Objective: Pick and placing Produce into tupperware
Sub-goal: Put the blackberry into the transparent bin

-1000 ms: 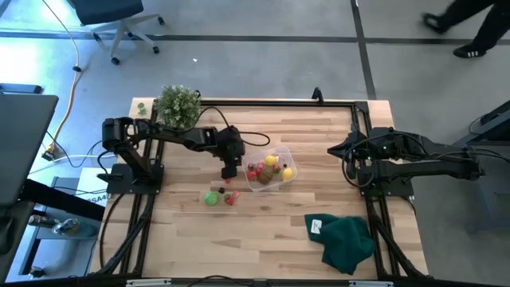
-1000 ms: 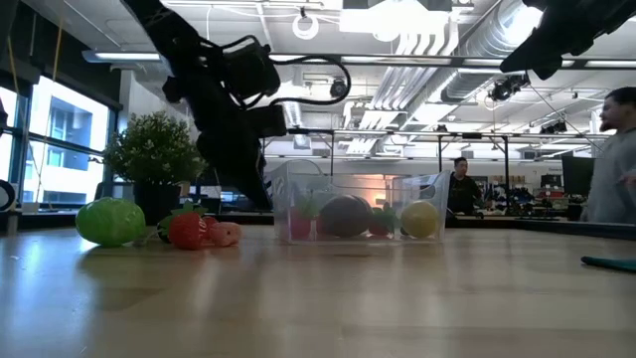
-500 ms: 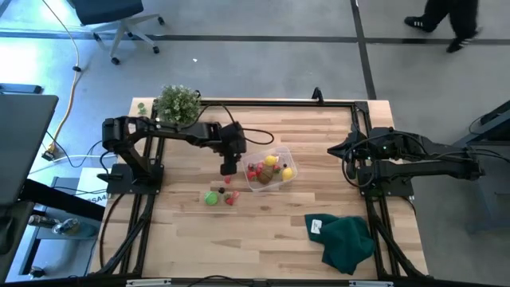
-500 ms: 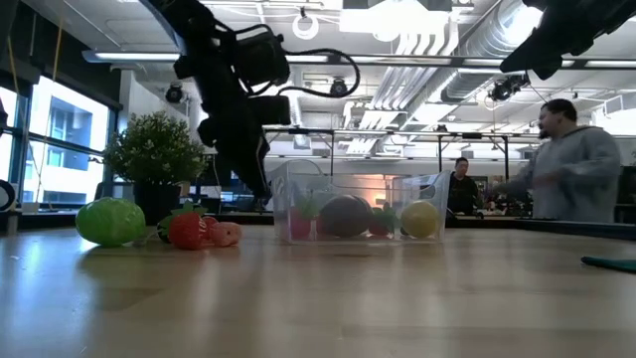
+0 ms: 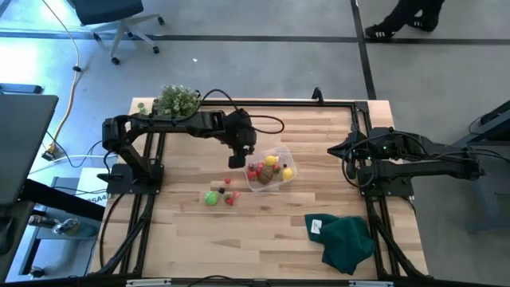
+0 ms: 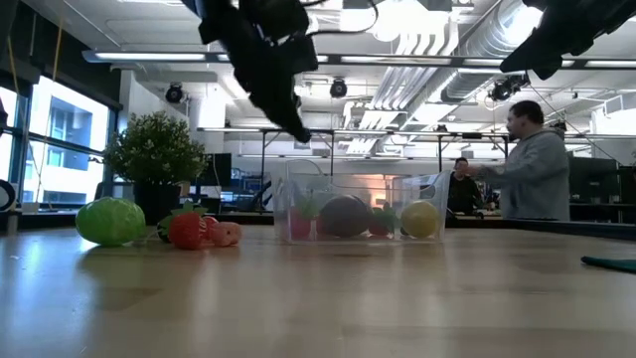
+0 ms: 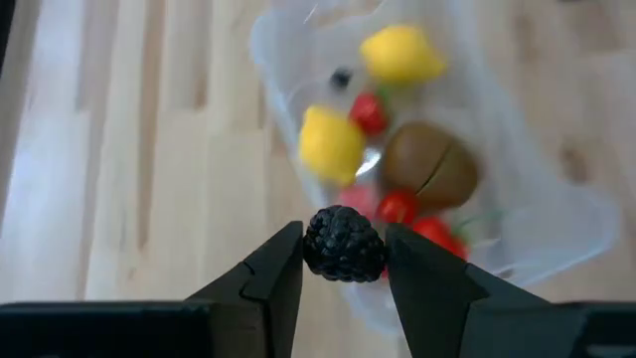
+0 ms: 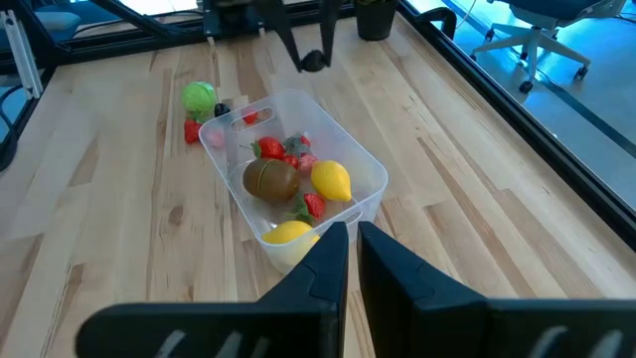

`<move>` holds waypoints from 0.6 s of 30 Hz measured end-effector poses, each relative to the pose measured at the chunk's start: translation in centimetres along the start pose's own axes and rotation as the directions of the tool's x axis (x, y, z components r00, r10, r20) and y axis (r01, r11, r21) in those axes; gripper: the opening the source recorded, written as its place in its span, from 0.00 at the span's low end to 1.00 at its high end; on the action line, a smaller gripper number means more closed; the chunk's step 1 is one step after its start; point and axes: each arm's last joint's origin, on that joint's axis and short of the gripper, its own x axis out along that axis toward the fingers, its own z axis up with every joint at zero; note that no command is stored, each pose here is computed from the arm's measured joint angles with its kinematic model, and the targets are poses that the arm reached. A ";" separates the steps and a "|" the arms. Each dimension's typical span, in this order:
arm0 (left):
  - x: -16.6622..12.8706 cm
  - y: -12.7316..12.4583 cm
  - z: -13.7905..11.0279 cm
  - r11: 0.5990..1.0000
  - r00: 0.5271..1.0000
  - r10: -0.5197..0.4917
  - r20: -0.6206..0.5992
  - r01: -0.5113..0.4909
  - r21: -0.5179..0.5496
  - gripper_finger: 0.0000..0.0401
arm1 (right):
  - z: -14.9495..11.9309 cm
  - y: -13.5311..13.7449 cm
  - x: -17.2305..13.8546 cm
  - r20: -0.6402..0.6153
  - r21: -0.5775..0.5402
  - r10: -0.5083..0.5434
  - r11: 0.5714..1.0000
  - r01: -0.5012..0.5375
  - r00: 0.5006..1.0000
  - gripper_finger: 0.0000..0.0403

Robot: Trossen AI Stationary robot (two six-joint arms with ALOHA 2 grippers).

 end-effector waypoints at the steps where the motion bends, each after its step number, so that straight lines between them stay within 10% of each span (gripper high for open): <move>1: -0.1 -0.1 0.3 1.000 1.000 -0.018 0.018 0.018 0.011 0.33 | 0.0 0.0 0.0 0.000 0.000 0.000 1.000 0.000 1.000 0.05; 18: 5.0 -3.2 0.8 0.990 0.996 -0.092 -0.020 0.093 0.106 0.33 | 0.0 0.0 0.0 0.000 0.000 0.000 1.000 0.000 1.000 0.05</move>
